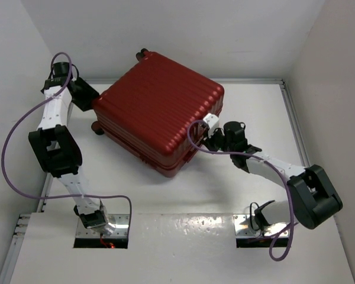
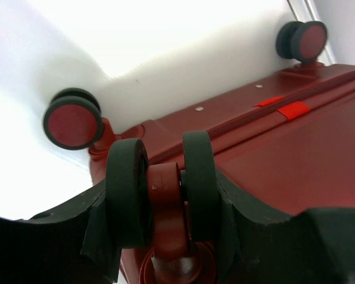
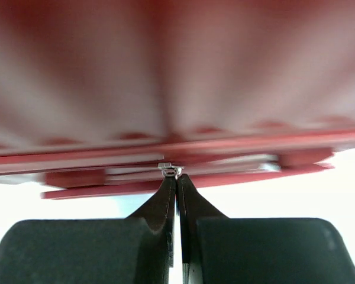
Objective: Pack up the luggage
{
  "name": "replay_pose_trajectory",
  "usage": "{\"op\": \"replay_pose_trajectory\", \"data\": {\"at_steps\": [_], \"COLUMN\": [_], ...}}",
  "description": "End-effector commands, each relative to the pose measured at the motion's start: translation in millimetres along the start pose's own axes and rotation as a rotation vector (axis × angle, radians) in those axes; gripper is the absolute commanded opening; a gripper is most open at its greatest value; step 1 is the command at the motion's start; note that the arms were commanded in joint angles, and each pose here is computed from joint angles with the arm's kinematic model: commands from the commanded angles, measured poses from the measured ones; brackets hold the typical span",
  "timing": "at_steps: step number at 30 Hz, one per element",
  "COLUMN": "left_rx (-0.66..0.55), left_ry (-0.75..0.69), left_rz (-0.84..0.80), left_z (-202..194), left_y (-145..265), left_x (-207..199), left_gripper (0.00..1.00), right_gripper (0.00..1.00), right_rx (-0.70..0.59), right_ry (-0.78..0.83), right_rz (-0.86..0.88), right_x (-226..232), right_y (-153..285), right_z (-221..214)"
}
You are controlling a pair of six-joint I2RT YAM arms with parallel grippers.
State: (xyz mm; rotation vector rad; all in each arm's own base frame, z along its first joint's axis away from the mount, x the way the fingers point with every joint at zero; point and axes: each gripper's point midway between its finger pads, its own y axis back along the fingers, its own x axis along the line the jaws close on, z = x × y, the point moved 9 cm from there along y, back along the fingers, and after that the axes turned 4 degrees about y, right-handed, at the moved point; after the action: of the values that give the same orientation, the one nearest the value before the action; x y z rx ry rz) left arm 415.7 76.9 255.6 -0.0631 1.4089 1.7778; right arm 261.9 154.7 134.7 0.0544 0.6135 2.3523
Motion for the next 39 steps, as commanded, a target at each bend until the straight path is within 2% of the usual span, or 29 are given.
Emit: {"op": "replay_pose_trajectory", "data": {"at_steps": [1,4,11,12,15,21,24,25,26,31,33,35,37,38,39], "left_rx": [-0.246,-0.263,-0.257,-0.276,-0.287,-0.383,-0.389,-0.399,-0.416,-0.401,-0.427,-0.442,-0.432,-0.433,-0.434], "left_ry": [-0.195,-0.243,-0.505,-0.504,-0.519,-0.801,-0.923,-0.940,-0.975,-1.156,-1.188,-1.193,-1.194,-1.170,-1.164], "left_rz": [0.246,0.313,0.404,0.419,0.342,0.218,0.127,0.127,0.100,0.117,0.128,0.138,0.140,0.135,0.134], "left_z": [64,68,86,92,107,126,118,120,116,91,87,90,89,88,84], "left_y": [-1,-10,-42,-46,-62,-77,-88,-90,-94,-119,-123,-125,-129,-130,-130], "left_x": [52,57,53,51,43,-3,-19,-18,-27,-48,-55,-56,-54,-54,-58], "left_gripper": [0.00,0.00,0.00,0.00,0.00,0.00,0.00,0.00,0.00,0.00,0.00,0.00,0.00,0.00,0.00], "right_gripper": [0.00,0.00,0.00,0.00,0.00,0.00,0.00,0.00,0.00,0.00,0.00,0.00,0.00,0.00,0.00], "right_rx": [-0.114,-0.115,-0.114,-0.120,-0.140,-0.175,-0.254,-0.234,-0.263,-0.384,-0.428,-0.427,-0.488,-0.481,-0.520], "right_ry": [-0.032,-0.065,-0.103,-0.101,-0.112,-0.128,-0.094,-0.110,-0.096,-0.081,-0.059,-0.073,-0.052,-0.075,-0.062], "right_rz": [-0.274,-0.325,-0.387,-0.390,-0.437,-0.440,-0.442,-0.408,-0.384,-0.323,-0.291,-0.259,-0.257,-0.248,-0.253], "right_x": [-43,-58,-102,-107,-136,-185,-210,-211,-217,-248,-260,-262,-275,-278,-284], "right_y": [5,8,2,1,2,-13,-20,-31,-37,-74,-91,-108,-116,-128,-130], "right_z": [23,21,5,5,2,-11,-3,-19,-13,-1,-1,-19,-4,-20,-10]}}
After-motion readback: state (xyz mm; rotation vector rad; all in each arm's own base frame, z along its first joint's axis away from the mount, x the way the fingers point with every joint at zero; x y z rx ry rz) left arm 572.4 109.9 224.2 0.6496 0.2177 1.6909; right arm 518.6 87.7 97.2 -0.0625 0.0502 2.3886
